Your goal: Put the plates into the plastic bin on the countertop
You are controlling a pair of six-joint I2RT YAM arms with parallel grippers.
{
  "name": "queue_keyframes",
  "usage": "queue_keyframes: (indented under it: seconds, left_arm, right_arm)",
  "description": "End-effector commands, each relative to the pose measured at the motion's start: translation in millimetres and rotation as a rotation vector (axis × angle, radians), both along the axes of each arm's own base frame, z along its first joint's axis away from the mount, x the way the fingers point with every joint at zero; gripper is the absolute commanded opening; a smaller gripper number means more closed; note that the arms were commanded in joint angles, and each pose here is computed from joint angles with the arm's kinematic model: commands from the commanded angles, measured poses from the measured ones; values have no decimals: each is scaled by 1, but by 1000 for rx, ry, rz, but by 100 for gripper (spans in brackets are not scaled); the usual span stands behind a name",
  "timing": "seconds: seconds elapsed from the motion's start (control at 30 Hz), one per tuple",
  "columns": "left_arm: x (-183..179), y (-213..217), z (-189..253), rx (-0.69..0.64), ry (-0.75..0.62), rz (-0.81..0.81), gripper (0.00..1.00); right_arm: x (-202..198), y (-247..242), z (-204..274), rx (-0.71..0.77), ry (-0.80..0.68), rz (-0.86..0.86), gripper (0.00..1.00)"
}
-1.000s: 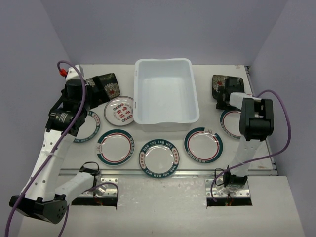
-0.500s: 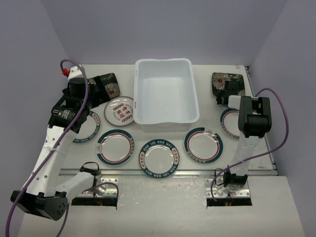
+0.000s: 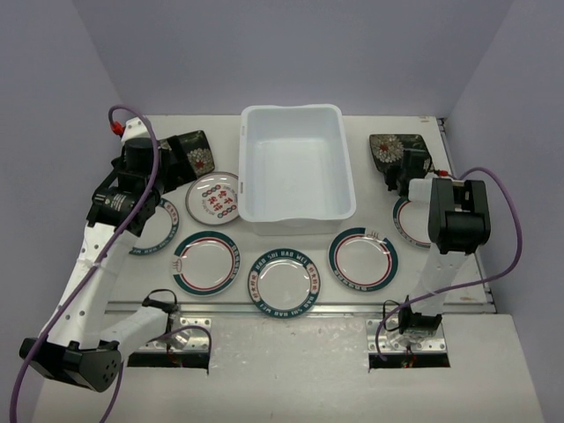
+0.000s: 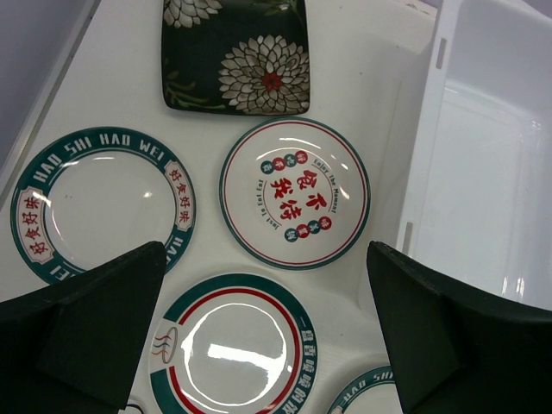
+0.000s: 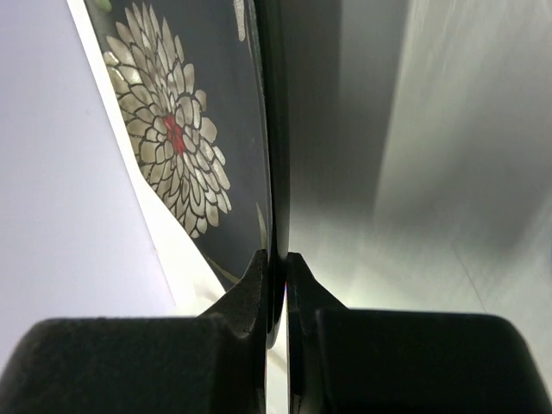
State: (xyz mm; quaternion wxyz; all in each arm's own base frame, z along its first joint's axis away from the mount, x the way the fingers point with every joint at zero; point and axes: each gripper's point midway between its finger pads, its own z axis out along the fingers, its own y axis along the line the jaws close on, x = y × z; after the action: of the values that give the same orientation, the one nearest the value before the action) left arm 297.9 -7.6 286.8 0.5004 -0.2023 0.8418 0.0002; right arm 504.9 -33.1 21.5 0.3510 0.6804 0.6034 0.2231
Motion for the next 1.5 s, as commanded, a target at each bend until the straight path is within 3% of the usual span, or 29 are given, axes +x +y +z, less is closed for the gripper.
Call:
queue_keyframes:
  seconds: [0.0,0.63,0.8,0.9,1.13,1.2,1.27,1.4,1.47]
  left_arm:
    - [0,-5,17,-18,-60,-14,100]
    - [1,-17,2,-36,-35,-89,100]
    - [-1,-18,2,-40,-37,-97,100]
    - [-1,-19,0,-45,-39,-100,100]
    - [-3,-22,-6,-62,-32,-108,100]
    - [-3,-22,-5,-58,-36,-109,100]
    - [-5,-19,-3,-47,-36,-103,100]
    - [-8,-18,-3,-42,-36,-101,100]
    - [-9,-17,-5,-39,-29,-101,100]
  right_arm:
    - [33,17,117,-92,-364,85,0]
    - [-1,32,188,-27,-556,-5,0]
    - [-10,61,220,-72,-594,86,0]
    - [-15,84,249,-90,-642,179,0]
    - [-24,154,269,-127,-604,485,0]
    - [-31,179,257,-120,-531,647,0]
    - [-36,194,254,-237,-496,839,0]
    - [-37,210,257,-310,-401,1060,0]
    - [-43,218,230,-288,-292,1195,0]
